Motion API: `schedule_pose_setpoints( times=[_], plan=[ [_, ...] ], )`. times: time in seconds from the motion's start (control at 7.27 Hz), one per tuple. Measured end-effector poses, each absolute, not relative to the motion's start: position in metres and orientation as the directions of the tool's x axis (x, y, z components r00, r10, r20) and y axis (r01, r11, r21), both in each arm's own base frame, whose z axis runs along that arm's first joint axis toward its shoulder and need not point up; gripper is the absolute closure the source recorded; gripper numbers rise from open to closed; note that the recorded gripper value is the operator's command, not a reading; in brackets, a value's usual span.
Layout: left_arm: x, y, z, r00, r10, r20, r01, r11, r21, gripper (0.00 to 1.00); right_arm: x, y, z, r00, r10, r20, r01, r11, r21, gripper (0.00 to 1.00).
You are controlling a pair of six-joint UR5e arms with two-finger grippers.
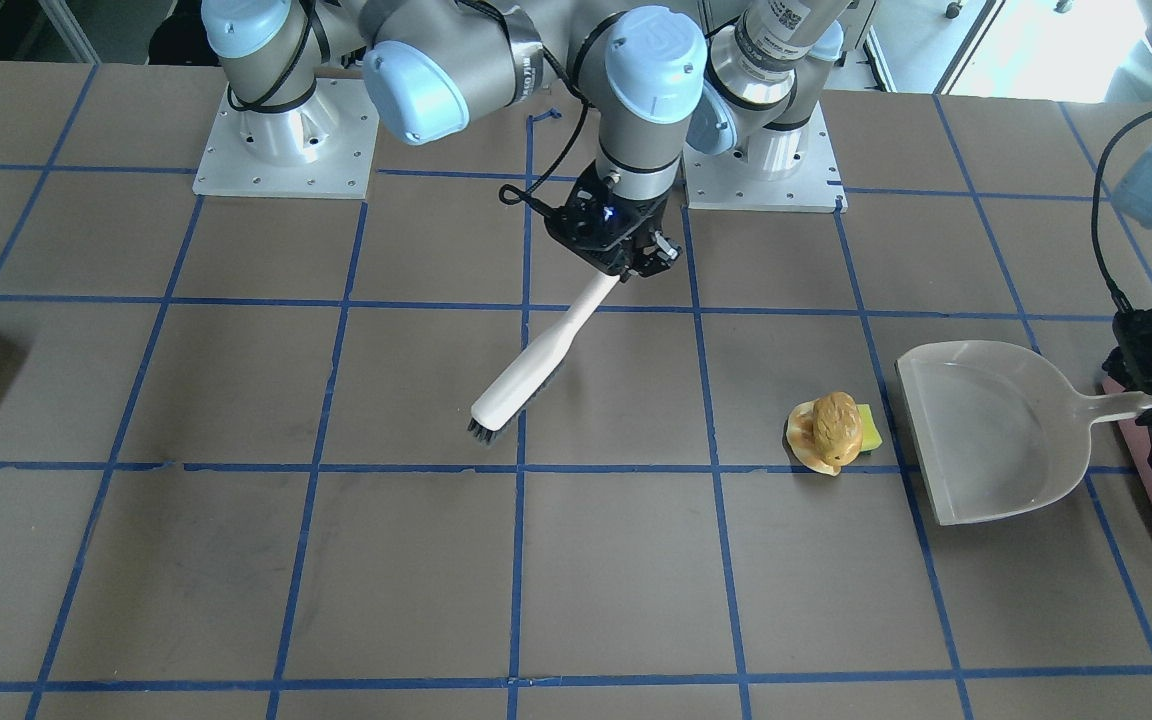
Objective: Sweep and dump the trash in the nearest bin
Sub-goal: 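Sweep the bread and sponge with the right-held brush toward the dustpan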
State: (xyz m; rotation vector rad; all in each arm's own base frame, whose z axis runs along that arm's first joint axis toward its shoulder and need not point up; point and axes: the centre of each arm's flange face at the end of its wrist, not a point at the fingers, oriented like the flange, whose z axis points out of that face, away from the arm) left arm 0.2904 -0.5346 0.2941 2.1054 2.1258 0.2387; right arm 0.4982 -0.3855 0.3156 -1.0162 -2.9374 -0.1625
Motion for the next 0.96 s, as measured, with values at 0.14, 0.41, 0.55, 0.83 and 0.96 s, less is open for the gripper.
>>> schedule_pose_setpoints(
  times=[0.14, 0.41, 0.55, 0.83, 0.96],
  plan=[
    [0.291, -0.536, 0.287, -0.021, 1.0, 0.016, 0.979, 0.017, 0.205, 1.0, 0.538, -0.394, 0.309, -0.772, 0.633, 0.056, 0.635, 0.768, 0.082, 1.0],
    [0.29, -0.538, 0.277, -0.033, 0.999, 0.019, 0.981, 0.029, 0.19, 1.0, 0.611, -0.408, 0.299, -0.728, 0.682, 0.068, 0.686, 0.724, 0.076, 1.0],
    [0.288, -0.538, 0.271, -0.042, 0.999, 0.024, 0.983, 0.037, 0.181, 1.0, 0.646, -0.408, 0.288, -0.711, 0.698, 0.087, 0.703, 0.707, 0.075, 1.0],
    [0.286, -0.54, 0.262, -0.052, 0.998, 0.031, 0.984, 0.046, 0.17, 1.0, 0.697, -0.386, 0.266, -0.702, 0.701, 0.13, 0.711, 0.7, 0.068, 1.0],
    [0.285, -0.541, 0.26, -0.056, 0.998, 0.033, 0.985, 0.05, 0.167, 1.0, 0.708, -0.376, 0.263, -0.703, 0.698, 0.136, 0.709, 0.701, 0.07, 1.0]
  ],
)
